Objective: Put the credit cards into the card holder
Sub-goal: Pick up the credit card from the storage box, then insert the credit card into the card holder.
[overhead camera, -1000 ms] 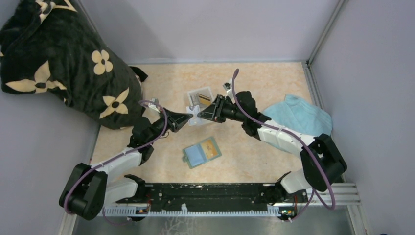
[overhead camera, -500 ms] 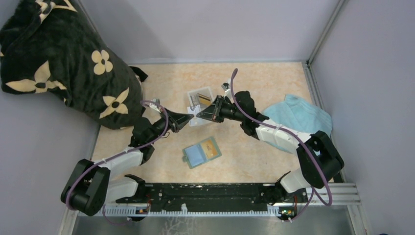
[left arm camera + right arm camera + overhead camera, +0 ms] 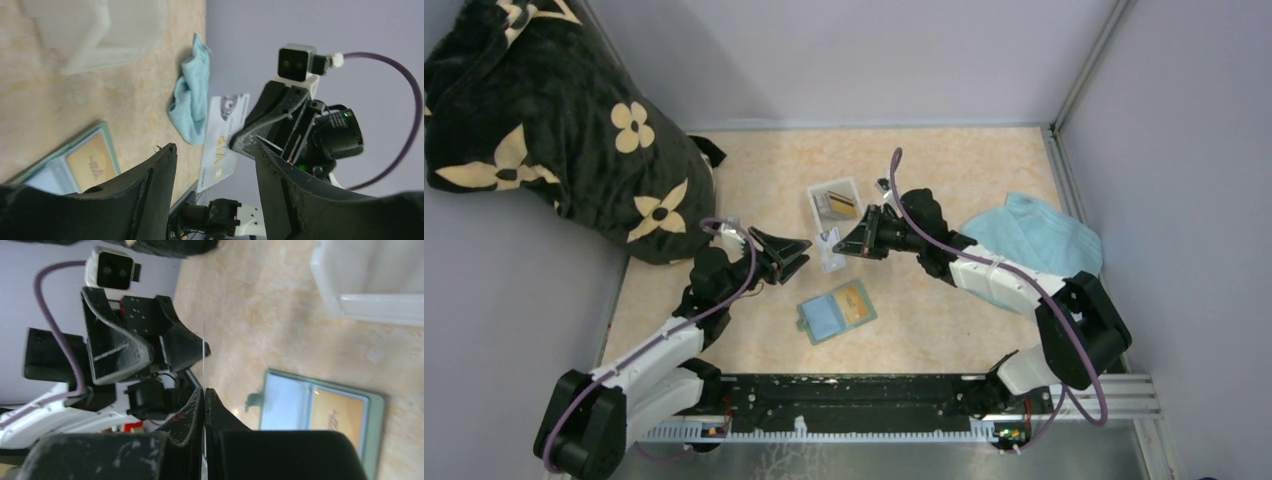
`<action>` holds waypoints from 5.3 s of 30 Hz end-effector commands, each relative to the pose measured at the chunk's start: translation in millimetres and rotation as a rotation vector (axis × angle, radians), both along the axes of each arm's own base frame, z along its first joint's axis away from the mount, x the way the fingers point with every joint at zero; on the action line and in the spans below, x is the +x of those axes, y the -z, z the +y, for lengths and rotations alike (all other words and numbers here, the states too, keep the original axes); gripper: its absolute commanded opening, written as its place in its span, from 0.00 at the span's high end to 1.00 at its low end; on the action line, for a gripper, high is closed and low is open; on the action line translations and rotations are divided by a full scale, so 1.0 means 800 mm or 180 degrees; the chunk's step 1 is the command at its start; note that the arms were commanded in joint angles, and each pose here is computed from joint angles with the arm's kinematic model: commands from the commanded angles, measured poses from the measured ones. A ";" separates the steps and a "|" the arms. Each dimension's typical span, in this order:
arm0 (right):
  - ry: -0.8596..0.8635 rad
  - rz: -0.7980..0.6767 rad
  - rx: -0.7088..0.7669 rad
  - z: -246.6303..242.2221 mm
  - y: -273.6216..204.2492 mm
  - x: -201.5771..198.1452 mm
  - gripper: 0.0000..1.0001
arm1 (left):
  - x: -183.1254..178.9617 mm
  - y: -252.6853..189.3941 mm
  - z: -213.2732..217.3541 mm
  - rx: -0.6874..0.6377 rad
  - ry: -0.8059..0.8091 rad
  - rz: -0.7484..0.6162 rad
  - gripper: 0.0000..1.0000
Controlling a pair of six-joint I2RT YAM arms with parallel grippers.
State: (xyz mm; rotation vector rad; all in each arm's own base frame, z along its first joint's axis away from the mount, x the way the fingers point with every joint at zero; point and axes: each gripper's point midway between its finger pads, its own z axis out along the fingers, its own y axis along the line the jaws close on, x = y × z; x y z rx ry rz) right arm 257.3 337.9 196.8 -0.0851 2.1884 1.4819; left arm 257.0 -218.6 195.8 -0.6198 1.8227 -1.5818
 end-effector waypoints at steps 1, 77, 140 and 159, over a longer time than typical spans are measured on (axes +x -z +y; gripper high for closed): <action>-0.0078 -0.0299 -0.0260 -0.014 -0.012 -0.003 1.00 | -0.006 0.061 0.026 0.0549 -0.0268 0.0513 0.36; -0.0655 0.0178 -0.1026 -0.005 0.179 -0.049 1.00 | -0.148 0.239 0.065 0.2122 0.0523 0.1760 1.00; -0.0261 0.0743 -0.0902 -0.012 0.233 -0.096 1.00 | -0.159 0.250 0.048 0.2266 0.0837 0.1765 1.00; -0.0433 0.0853 -0.1054 -0.027 0.245 -0.123 1.00 | -0.153 0.255 0.052 0.2338 0.0759 0.1793 1.00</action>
